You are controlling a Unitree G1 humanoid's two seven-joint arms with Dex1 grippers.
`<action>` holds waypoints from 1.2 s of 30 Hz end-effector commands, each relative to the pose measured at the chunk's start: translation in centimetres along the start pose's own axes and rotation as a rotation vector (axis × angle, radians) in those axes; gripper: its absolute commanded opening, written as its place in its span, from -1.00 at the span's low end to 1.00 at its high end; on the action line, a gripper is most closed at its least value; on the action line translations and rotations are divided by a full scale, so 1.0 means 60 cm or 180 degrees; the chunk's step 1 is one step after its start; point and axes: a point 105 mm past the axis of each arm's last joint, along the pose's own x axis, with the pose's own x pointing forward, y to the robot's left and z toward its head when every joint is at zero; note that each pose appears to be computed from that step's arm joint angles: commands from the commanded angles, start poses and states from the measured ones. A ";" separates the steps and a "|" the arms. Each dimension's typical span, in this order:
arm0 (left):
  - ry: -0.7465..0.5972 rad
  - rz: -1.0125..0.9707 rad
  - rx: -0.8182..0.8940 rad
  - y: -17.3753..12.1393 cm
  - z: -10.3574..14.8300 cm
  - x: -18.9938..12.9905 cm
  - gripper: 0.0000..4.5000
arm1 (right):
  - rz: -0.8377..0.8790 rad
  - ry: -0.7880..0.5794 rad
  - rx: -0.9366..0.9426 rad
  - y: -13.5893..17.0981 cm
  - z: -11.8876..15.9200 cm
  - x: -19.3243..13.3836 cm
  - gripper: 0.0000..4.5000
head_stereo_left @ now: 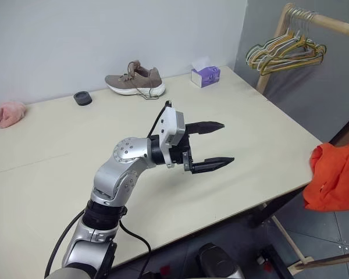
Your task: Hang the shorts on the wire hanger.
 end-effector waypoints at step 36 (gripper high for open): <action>0.1482 0.4879 0.0275 0.122 -0.114 -0.389 1.00 | 0.4280 -0.1040 -0.0395 0.543 -0.204 -0.249 0.98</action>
